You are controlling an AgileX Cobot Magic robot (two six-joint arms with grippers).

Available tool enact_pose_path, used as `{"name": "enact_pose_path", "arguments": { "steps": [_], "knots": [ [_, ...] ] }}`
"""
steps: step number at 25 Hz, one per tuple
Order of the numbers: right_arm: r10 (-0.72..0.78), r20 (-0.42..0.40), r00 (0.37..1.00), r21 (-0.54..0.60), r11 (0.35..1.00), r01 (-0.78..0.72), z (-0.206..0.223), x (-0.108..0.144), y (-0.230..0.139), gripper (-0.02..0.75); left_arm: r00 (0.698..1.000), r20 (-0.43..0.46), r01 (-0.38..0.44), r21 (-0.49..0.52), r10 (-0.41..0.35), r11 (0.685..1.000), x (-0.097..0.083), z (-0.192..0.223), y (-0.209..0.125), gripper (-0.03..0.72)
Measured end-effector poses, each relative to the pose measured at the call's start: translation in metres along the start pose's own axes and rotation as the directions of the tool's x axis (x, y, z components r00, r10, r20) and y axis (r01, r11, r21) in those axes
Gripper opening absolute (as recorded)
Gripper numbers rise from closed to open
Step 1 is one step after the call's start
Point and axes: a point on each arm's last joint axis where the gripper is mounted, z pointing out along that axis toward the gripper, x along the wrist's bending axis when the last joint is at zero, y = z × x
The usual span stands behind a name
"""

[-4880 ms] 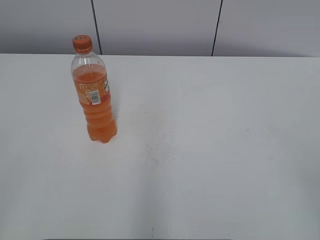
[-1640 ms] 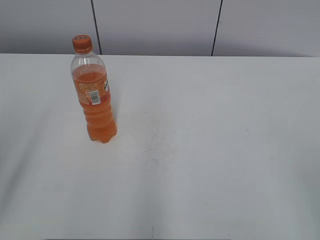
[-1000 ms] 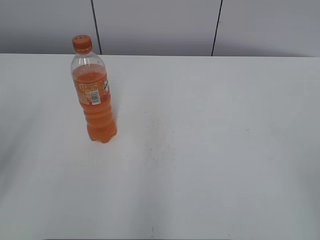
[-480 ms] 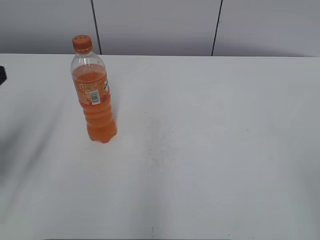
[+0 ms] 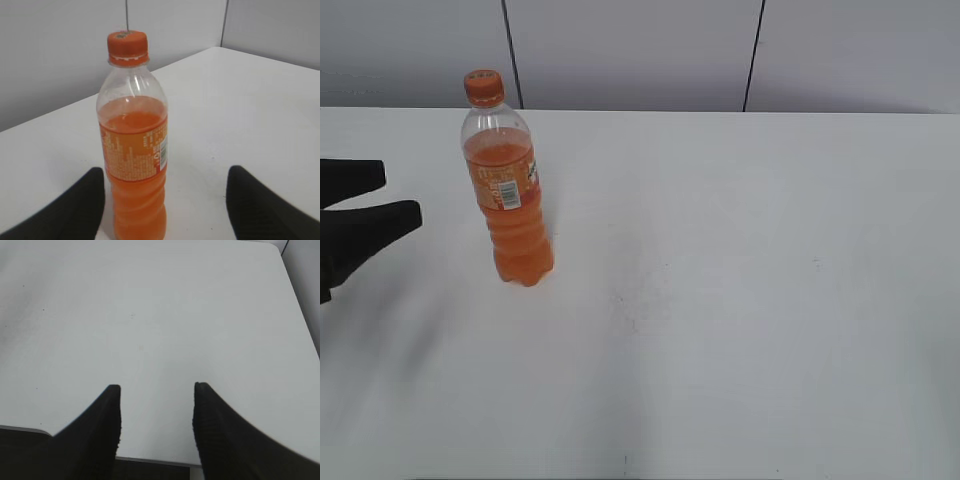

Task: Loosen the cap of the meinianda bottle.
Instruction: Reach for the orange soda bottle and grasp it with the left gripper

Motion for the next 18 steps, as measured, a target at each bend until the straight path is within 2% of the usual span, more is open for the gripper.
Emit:
{"name": "enact_pose_path", "arguments": {
  "steps": [3, 7, 9, 13, 18],
  "knots": [
    [0.000, 0.000, 1.000, 0.000, 1.000, 0.000, 0.000, 0.000, 0.000, 0.357, 0.998, 0.055, 0.013, 0.020, -0.015, 1.000, 0.018, 0.002, -0.005, 0.492],
    [0.000, 0.000, 1.000, 0.000, 1.000, 0.000, 0.000, 0.000, 0.000, 0.357, 0.992, 0.111, 0.055, 0.043, -0.059, 0.998, 0.041, 0.013, -0.011, 0.624],
    [0.000, 0.000, 1.000, 0.000, 1.000, 0.000, 0.000, 0.000, 0.000, 0.357, 0.988, 0.136, 0.066, 0.060, -0.074, 0.996, 0.056, 0.021, -0.016, 0.663],
    [0.000, 0.000, 1.000, 0.000, 1.000, 0.000, 0.000, 0.000, 0.000, 0.357, 0.978, 0.185, 0.078, 0.108, -0.097, 0.991, 0.085, 0.039, -0.032, 0.678],
    [0.000, 0.000, 1.000, 0.000, 1.000, 0.000, 0.000, 0.000, 0.000, 0.357, 0.950, 0.294, 0.052, 0.170, -0.101, 0.984, 0.103, 0.067, -0.048, 0.664]
  ]
}}
